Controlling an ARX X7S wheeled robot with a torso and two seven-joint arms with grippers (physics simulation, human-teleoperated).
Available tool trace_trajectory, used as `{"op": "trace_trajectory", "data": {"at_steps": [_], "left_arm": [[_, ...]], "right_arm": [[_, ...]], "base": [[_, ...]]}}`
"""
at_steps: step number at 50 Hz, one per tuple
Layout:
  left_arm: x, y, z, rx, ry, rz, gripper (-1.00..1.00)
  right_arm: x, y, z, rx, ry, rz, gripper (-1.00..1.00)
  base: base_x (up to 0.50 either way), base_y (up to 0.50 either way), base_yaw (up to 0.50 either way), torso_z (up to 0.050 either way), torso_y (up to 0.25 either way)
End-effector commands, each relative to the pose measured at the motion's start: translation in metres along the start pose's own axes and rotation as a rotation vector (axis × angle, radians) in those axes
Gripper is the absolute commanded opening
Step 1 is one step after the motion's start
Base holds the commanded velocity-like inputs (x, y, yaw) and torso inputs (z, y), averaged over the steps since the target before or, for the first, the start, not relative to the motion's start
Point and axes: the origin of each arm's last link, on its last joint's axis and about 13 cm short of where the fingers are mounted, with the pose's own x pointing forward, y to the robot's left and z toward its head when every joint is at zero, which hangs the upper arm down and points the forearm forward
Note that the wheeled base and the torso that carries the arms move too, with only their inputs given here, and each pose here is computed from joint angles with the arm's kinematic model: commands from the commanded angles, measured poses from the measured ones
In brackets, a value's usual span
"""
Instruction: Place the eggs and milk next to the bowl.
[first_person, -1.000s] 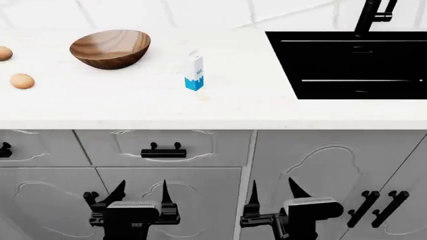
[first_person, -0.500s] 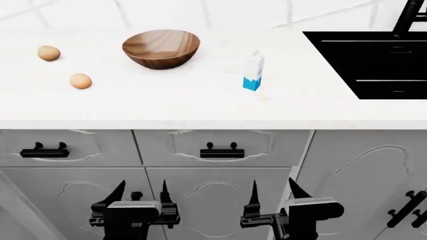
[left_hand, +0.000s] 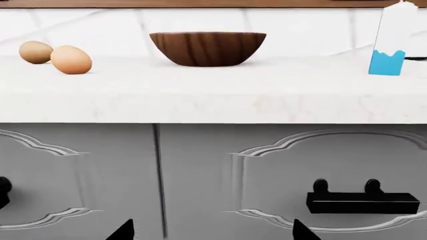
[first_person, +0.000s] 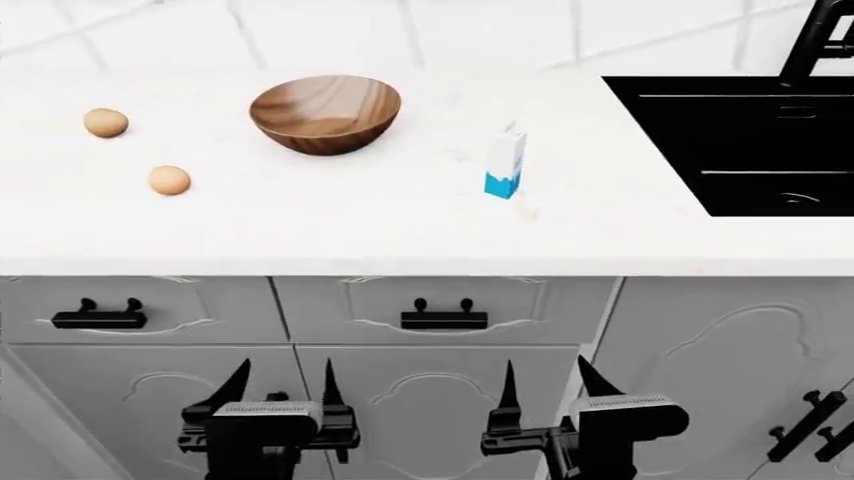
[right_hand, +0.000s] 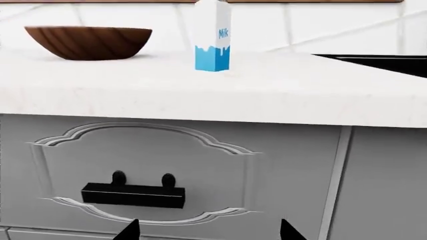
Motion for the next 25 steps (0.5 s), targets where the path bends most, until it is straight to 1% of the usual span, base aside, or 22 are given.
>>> {"op": "trace_trajectory", "data": {"at_steps": [1, 3, 7, 11, 14, 16, 18, 21, 25], "left_arm": [[0.000, 0.000, 0.006, 0.007, 0.001, 0.018, 1.00], [0.001, 0.000, 0.008, 0.015, 0.014, 0.035, 1.00], [0.000, 0.000, 0.021, 0.027, 0.003, 0.058, 1.00], [-0.001, 0.000, 0.044, 0.051, -0.048, 0.061, 1.00], [-0.004, 0.005, 0.066, 0.041, -0.080, 0.067, 1.00], [-0.006, 0.008, 0.076, 0.033, -0.084, 0.070, 1.00], [-0.008, 0.011, 0.086, 0.053, -0.089, 0.067, 1.00], [-0.012, 0.016, 0.103, 0.124, -0.093, 0.027, 1.00], [-0.014, 0.024, 0.126, 0.159, -0.078, 0.001, 1.00]], "right_arm": [[0.000, 0.000, 0.002, -0.008, -0.009, 0.002, 1.00], [-0.001, 0.001, 0.004, -0.012, -0.011, 0.006, 1.00], [-0.002, 0.001, 0.012, -0.017, -0.031, 0.015, 1.00], [-0.004, 0.000, 0.031, -0.049, -0.075, 0.058, 1.00], [-0.008, -0.002, 0.047, -0.083, -0.087, 0.097, 1.00], [-0.009, -0.004, 0.058, -0.078, -0.087, 0.118, 1.00], [-0.008, -0.006, 0.069, -0.090, -0.097, 0.141, 1.00], [-0.008, -0.008, 0.084, -0.081, -0.118, 0.192, 1.00], [-0.006, -0.012, 0.109, -0.082, -0.126, 0.252, 1.00]], "base": [[0.00, 0.00, 0.00, 0.050, 0.000], [0.00, 0.00, 0.00, 0.050, 0.000], [0.00, 0.00, 0.00, 0.050, 0.000], [0.00, 0.00, 0.00, 0.050, 0.000], [0.00, 0.00, 0.00, 0.050, 0.000], [0.00, 0.00, 0.00, 0.050, 0.000], [0.00, 0.00, 0.00, 0.050, 0.000], [0.00, 0.00, 0.00, 0.050, 0.000], [0.00, 0.00, 0.00, 0.050, 0.000]]}}
